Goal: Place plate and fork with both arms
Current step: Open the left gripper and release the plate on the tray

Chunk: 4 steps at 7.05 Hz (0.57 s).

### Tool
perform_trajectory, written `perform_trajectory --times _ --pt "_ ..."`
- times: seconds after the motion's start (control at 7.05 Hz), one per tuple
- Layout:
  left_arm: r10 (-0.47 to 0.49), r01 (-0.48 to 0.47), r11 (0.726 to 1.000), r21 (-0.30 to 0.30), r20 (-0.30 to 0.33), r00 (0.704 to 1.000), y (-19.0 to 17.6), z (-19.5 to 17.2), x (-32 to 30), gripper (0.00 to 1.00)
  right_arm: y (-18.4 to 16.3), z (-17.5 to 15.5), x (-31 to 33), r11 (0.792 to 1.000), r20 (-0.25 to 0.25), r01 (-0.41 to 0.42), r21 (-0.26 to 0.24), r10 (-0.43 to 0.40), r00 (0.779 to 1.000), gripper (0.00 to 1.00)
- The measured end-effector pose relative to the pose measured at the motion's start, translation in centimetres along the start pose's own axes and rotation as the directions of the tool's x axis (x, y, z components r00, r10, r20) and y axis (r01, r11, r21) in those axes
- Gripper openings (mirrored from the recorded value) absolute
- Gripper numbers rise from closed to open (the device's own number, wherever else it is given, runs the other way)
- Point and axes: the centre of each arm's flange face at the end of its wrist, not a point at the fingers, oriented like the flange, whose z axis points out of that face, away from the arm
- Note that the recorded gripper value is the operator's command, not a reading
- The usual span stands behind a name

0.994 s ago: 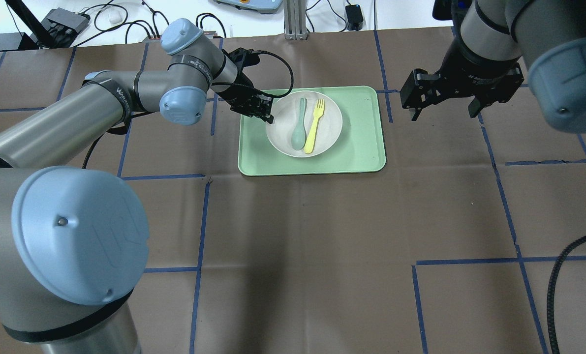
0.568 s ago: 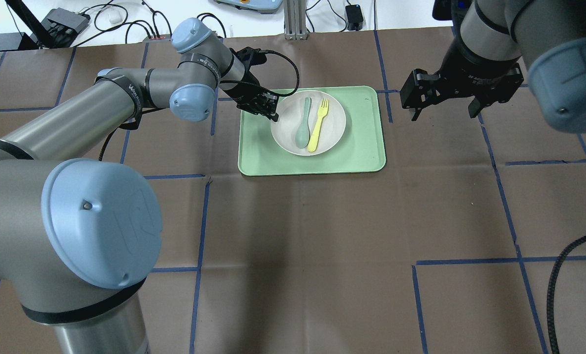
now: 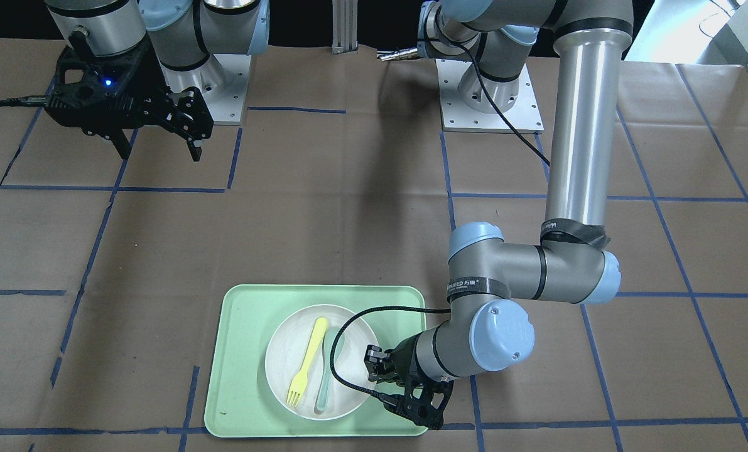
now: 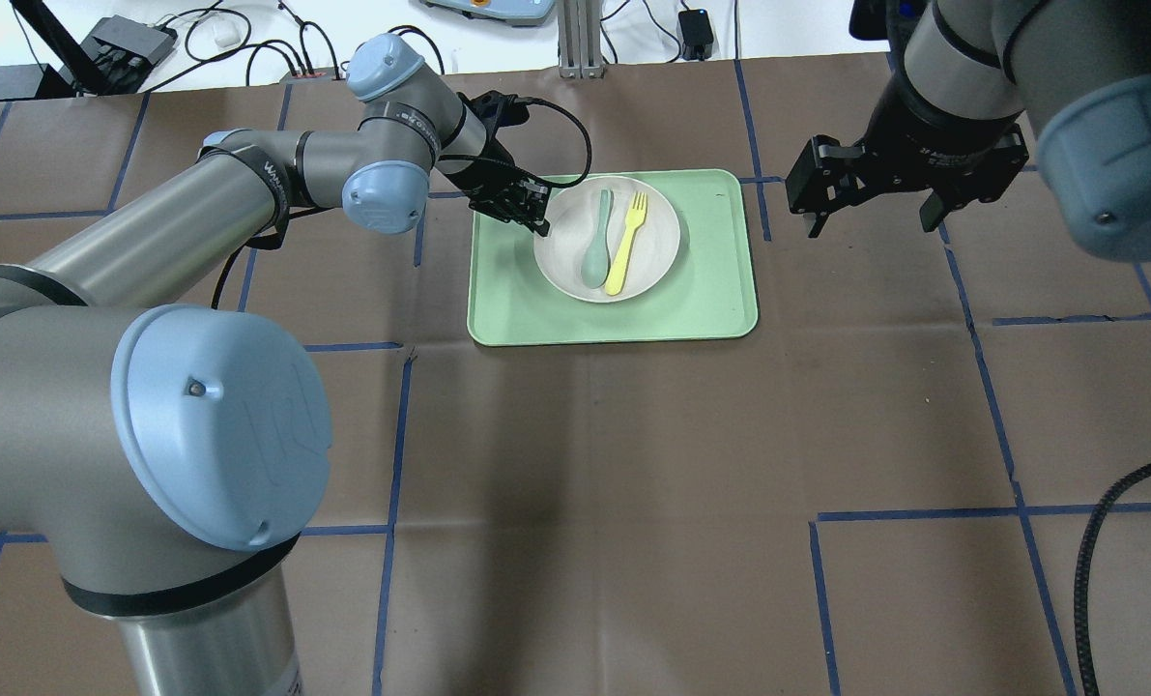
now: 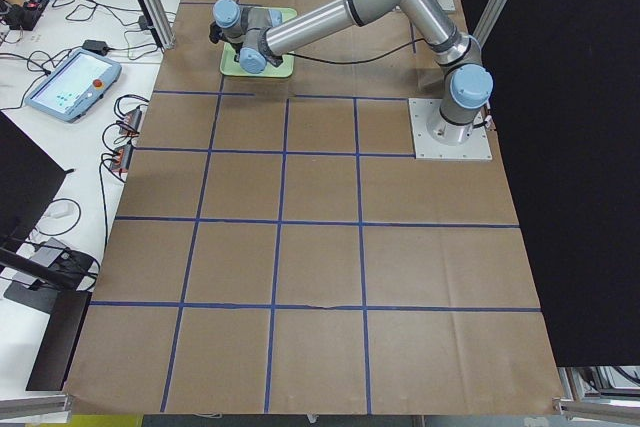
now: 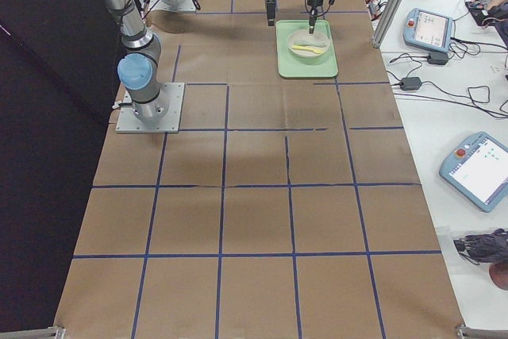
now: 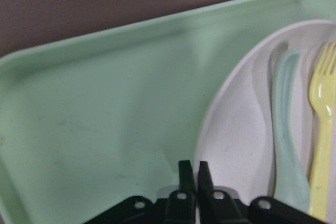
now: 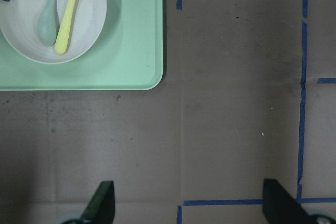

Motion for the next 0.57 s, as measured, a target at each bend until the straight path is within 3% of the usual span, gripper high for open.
perform_trajectory --times 0.14,0.43,0.57 --pt "0.0 0.0 1.0 -0.001 0.002 1.0 0.0 -0.06 0.03 0.25 0.0 0.01 0.0 1.0 0.0 0.0 0.0 0.0 1.0 1.0" --pt "0.0 0.0 1.0 -0.001 0.004 1.0 0.02 -0.09 0.0 0.96 0.02 0.07 0.0 1.0 0.0 0.0 -0.002 0.0 1.0 1.0" --pt "-0.001 0.001 1.0 -0.003 0.003 1.0 0.11 -0.06 0.02 0.99 0.03 0.08 0.0 1.0 0.0 0.0 -0.002 0.0 1.0 1.0"
